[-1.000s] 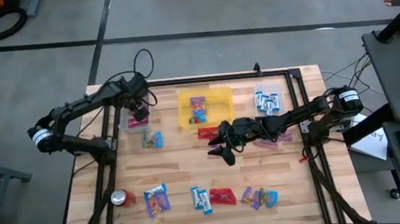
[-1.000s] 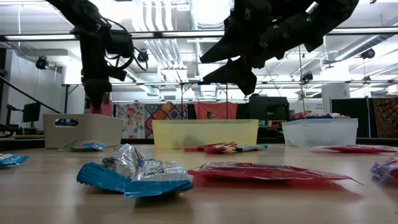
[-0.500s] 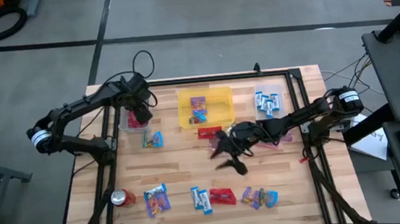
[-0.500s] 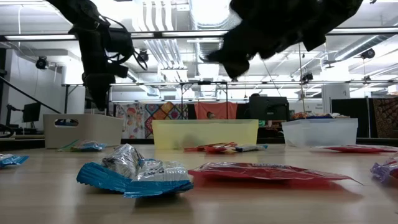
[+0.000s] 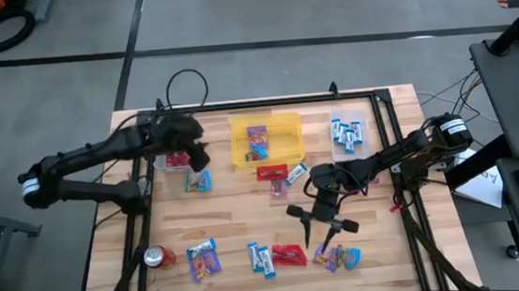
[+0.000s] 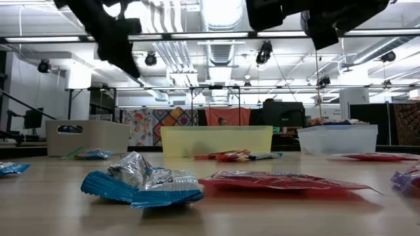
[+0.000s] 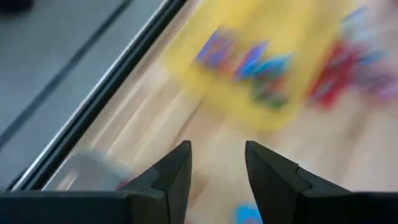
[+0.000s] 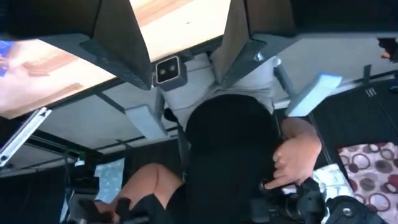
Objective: Sort candy
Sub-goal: Put the violet gummy into the yellow bin
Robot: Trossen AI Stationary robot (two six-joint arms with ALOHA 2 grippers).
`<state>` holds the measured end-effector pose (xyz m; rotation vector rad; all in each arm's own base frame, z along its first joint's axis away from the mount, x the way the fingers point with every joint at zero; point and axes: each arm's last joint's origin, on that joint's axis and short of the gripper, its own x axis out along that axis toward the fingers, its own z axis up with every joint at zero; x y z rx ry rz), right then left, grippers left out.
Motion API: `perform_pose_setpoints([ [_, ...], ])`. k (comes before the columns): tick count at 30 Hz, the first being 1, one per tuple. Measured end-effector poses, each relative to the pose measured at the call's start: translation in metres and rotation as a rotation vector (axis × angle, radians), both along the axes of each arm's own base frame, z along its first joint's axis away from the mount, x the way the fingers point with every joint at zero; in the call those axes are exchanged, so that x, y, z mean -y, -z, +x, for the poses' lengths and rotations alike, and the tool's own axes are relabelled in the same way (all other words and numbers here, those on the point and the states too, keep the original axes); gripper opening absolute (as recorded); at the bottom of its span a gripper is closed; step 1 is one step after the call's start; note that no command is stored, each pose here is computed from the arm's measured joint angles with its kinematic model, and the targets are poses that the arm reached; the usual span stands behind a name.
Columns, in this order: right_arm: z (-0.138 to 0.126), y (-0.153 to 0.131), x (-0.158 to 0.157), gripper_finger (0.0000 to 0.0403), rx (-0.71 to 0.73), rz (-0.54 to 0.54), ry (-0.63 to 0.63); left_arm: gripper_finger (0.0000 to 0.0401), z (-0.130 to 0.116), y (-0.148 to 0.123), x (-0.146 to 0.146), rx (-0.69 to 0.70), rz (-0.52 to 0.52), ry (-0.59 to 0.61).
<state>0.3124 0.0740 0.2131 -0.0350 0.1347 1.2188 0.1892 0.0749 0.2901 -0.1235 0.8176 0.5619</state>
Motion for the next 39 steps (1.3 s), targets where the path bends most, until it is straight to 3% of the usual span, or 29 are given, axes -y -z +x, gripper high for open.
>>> perform_pose_setpoints([
  [7, 0.000, 0.003, 0.000, 0.0155, -0.257, 0.074, 0.072, 0.0134, 0.023, -0.024, 0.067, 0.289, 0.046, 0.322],
  [10, 0.001, 0.006, 0.001, 0.0147, -0.424, 0.114, 0.187, 0.0134, 0.031, -0.026, 0.096, 0.356, 0.055, 0.464],
  [15, -0.001, 0.022, 0.004, 0.0136, -0.757, 0.141, 0.412, 0.0134, 0.041, -0.018, 0.131, 0.355, 0.061, 0.624],
  [20, -0.010, 0.038, 0.006, 0.0128, -1.094, 0.152, 0.594, 0.0134, 0.053, 0.001, 0.144, 0.263, 0.113, 0.609],
  [30, -0.032, 0.052, -0.021, 0.0126, -1.569, 0.139, 0.703, 0.0134, 0.073, 0.031, 0.149, 0.121, 0.159, 0.619],
  [36, -0.037, 0.039, -0.027, 0.0127, -1.682, -0.006, 0.886, 0.0134, 0.075, 0.034, 0.146, 0.096, 0.240, 0.535],
  [39, -0.036, 0.028, -0.027, 0.0127, -1.618, -0.111, 0.999, 0.0134, 0.075, 0.034, 0.145, 0.093, 0.255, 0.519],
])
